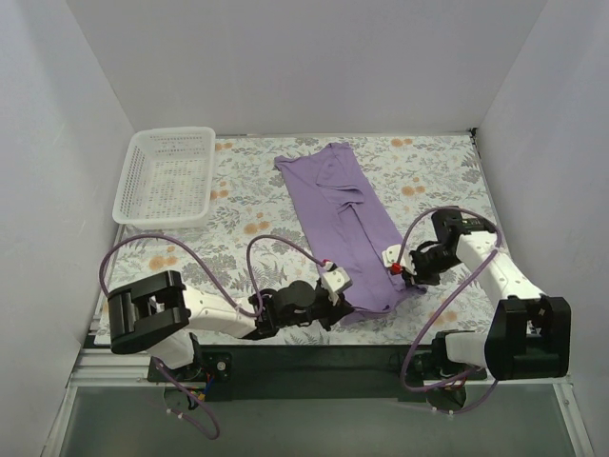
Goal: Fold and stack the t-shirts
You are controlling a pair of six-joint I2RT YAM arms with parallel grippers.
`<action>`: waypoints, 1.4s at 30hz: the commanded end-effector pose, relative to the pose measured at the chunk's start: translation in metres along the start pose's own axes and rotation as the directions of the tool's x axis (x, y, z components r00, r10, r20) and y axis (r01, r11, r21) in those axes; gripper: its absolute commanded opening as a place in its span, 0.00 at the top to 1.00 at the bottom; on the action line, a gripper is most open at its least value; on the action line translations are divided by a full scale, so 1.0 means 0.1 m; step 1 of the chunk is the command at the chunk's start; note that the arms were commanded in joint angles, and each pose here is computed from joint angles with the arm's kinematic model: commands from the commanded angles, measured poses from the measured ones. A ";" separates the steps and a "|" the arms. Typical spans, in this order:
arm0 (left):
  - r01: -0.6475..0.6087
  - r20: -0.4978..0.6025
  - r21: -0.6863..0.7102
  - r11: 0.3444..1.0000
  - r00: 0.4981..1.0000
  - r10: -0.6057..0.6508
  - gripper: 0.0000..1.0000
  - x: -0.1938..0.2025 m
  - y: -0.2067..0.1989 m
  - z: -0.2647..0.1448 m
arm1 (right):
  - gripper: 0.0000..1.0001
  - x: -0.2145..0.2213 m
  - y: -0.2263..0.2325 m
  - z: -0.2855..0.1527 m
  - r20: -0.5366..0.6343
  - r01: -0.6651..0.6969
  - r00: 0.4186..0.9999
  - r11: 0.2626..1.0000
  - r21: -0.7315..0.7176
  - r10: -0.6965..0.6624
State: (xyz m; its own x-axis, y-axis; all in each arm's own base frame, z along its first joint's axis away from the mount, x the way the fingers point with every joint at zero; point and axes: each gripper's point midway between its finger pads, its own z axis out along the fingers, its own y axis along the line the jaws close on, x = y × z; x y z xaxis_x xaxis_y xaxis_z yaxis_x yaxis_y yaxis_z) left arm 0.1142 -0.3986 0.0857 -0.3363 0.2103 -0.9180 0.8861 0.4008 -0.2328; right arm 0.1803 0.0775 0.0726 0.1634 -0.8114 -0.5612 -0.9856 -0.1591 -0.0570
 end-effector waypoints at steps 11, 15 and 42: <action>0.085 0.061 -0.015 0.996 0.995 -0.084 1.00 -0.29 0.50 -0.16 | 0.99 -0.34 -0.83 0.01 0.061 -0.138 0.989 0.986 0.094 0.133; 0.109 0.082 -0.036 0.993 0.991 -0.105 1.00 -0.37 0.73 -0.17 | 0.99 -0.36 -1.06 0.05 0.056 -0.162 0.986 0.981 0.107 0.157; 0.225 0.081 -0.226 0.948 0.974 -0.212 1.00 -0.70 2.49 0.09 | 0.99 -0.23 -2.73 0.20 0.078 -0.379 0.925 0.880 0.288 0.372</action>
State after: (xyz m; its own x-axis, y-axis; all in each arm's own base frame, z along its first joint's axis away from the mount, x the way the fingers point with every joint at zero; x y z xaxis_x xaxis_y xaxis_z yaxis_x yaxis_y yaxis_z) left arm 0.3527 -0.3224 0.0795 -0.5054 0.0418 -0.8619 0.6815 0.6320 -0.3689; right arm 0.4200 0.1414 0.0713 -0.2209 -0.7902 -0.5717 -0.9559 0.2917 -0.0338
